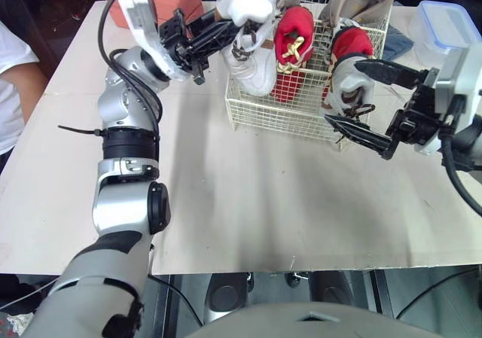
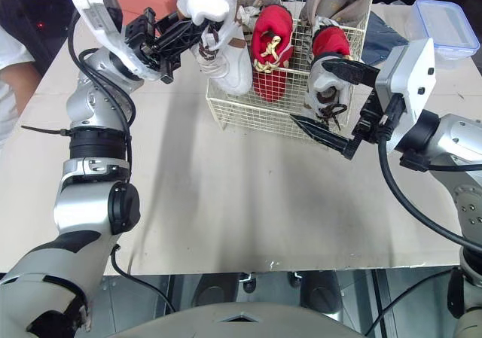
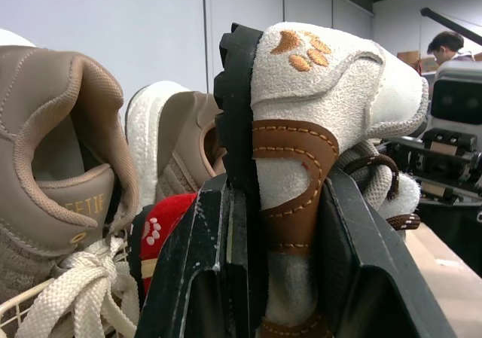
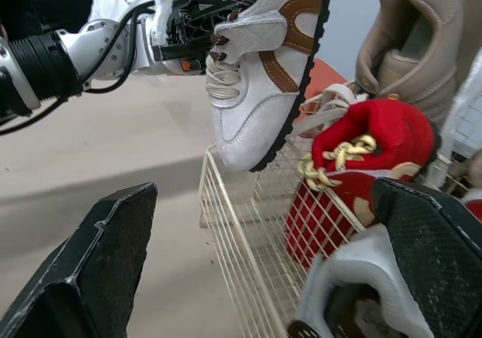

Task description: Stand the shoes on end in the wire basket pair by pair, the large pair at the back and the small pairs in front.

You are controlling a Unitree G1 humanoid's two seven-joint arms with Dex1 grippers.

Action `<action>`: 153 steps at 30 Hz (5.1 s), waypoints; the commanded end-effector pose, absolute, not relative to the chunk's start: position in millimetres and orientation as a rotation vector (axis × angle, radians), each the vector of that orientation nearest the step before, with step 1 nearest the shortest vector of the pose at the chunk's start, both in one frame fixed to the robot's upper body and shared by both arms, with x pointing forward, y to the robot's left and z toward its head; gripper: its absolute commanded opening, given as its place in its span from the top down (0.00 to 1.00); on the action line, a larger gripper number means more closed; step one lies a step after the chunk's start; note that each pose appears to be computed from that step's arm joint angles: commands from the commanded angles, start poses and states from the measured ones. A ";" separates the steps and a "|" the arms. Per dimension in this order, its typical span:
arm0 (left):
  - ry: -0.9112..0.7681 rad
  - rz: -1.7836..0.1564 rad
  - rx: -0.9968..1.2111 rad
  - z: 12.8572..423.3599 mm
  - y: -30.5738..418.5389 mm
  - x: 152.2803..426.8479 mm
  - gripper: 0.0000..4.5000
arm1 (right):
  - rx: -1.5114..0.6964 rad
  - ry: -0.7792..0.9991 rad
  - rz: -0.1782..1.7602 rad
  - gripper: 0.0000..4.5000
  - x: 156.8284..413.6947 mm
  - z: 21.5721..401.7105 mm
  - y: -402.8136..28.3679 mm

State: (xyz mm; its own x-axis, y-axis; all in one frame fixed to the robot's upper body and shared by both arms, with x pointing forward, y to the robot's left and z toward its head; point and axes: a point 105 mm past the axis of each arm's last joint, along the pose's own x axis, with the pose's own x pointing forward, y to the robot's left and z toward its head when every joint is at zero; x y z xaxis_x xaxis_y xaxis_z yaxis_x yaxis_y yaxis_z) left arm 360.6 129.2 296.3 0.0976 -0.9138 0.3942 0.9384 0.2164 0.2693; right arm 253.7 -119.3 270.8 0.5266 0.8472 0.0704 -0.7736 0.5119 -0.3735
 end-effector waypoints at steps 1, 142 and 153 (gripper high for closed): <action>-0.516 -1.395 0.008 290.4 129.1 359.9 0.82 | -0.351 -0.314 0.983 0.00 245.7 282.4 -120.9; -0.088 -0.748 0.022 153.6 248.3 282.7 0.01 | -0.238 -0.004 0.643 0.00 252.6 146.1 -251.0; 0.078 -0.709 0.098 100.8 230.3 249.1 0.01 | -0.188 0.068 0.735 0.00 259.7 105.8 -258.4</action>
